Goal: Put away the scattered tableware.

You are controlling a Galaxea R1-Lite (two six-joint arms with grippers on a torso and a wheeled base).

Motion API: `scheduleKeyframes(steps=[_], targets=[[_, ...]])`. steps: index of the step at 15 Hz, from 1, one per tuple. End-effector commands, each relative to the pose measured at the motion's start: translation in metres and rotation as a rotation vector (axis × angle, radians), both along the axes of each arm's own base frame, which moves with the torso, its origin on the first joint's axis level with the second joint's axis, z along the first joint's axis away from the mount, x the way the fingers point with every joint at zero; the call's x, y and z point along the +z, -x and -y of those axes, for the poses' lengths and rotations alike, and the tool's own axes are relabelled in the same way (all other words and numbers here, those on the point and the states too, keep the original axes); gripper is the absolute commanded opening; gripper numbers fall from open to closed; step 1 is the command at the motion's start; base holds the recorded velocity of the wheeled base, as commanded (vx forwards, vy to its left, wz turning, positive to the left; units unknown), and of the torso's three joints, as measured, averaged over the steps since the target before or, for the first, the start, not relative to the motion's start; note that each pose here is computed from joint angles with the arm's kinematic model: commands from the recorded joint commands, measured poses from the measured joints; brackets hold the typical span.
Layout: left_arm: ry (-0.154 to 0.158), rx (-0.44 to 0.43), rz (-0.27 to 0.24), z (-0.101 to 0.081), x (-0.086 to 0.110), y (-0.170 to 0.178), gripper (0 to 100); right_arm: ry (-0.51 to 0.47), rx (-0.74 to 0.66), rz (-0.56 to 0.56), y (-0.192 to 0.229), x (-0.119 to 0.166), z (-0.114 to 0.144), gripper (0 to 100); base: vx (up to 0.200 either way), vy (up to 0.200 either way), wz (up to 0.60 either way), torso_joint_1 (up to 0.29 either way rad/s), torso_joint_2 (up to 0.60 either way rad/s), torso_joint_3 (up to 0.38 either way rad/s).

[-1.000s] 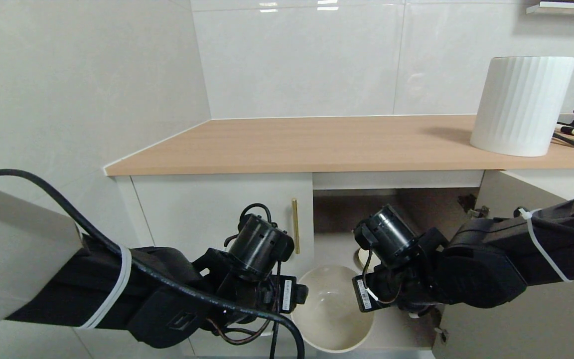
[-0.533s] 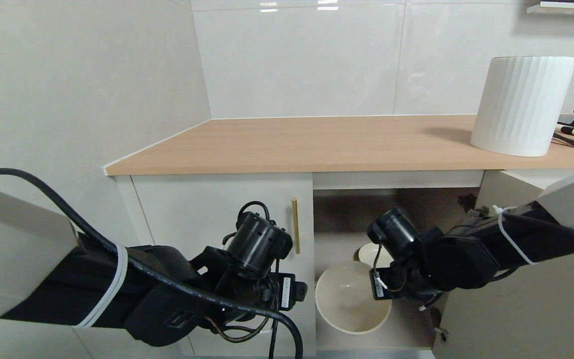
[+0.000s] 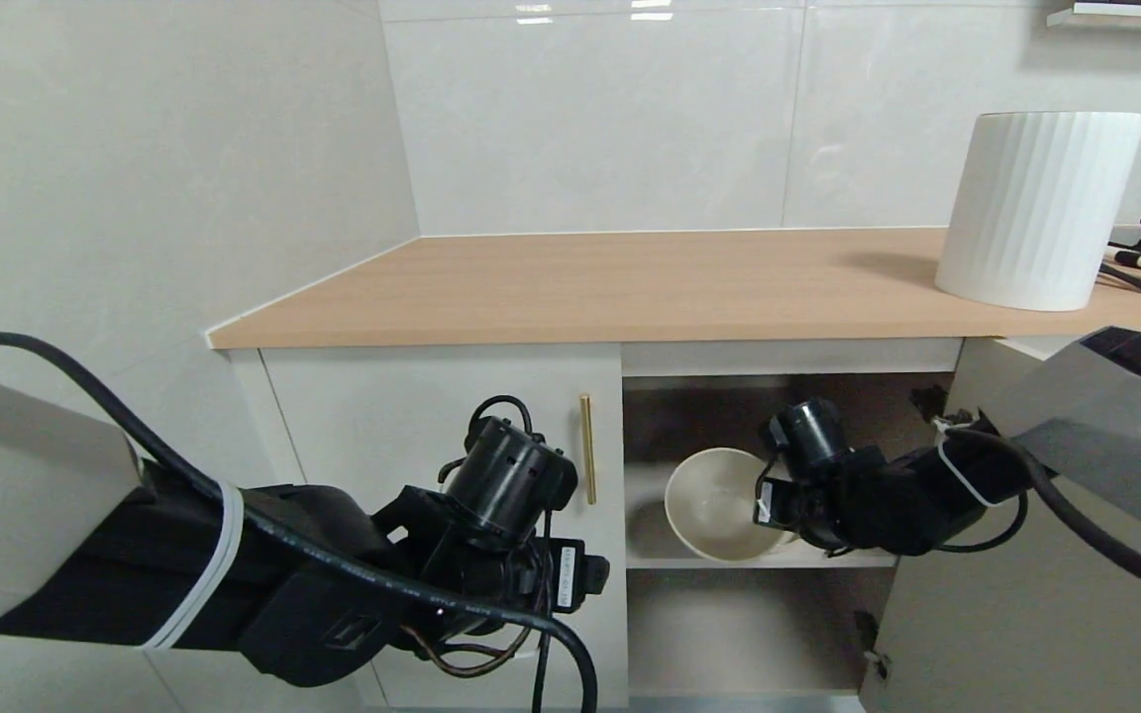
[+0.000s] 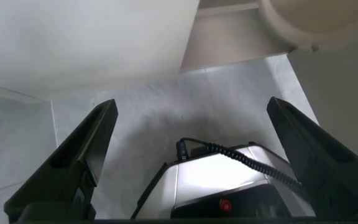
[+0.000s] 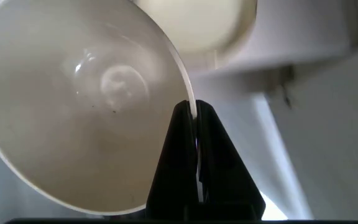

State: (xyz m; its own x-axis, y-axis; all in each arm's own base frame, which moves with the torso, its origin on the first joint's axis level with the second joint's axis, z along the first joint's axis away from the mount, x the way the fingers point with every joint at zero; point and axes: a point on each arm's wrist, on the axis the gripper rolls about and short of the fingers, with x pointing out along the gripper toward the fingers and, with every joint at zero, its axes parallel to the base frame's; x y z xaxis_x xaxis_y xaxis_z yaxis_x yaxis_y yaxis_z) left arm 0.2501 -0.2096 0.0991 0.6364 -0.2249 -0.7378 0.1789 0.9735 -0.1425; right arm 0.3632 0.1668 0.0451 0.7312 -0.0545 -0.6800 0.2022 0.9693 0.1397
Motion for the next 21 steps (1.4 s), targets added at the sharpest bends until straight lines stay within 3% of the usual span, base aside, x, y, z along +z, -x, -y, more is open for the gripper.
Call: scheduleKeyframes(steps=[1, 6, 13, 21], targets=[[0.002, 0.001, 0.001, 0.0, 0.001, 0.0, 100, -0.005, -0.046, 0.009, -0.013, -0.009, 0.012, 0, 0.0, 0.0, 0.0, 0.0, 0.0, 0.0], [0.001, 0.007, 0.004, 0.0, 0.0, 0.0, 100, -0.018, -0.128, 0.039, -0.043, -0.016, 0.037, 0, 0.0, 0.0, 0.0, 0.0, 0.0, 0.0], [0.002, 0.007, 0.005, 0.0, 0.001, 0.0, 100, -0.002, -0.154, 0.012, -0.07, -0.052, 0.043, 0, 0.0, 0.0, 0.0, 0.0, 0.0, 0.0], [0.001, 0.009, 0.004, 0.0, 0.0, -0.001, 100, 0.014, -0.145, 0.004, -0.077, -0.062, 0.043, 0, 0.0, 0.0, 0.0, 0.0, 0.0, 0.0]])
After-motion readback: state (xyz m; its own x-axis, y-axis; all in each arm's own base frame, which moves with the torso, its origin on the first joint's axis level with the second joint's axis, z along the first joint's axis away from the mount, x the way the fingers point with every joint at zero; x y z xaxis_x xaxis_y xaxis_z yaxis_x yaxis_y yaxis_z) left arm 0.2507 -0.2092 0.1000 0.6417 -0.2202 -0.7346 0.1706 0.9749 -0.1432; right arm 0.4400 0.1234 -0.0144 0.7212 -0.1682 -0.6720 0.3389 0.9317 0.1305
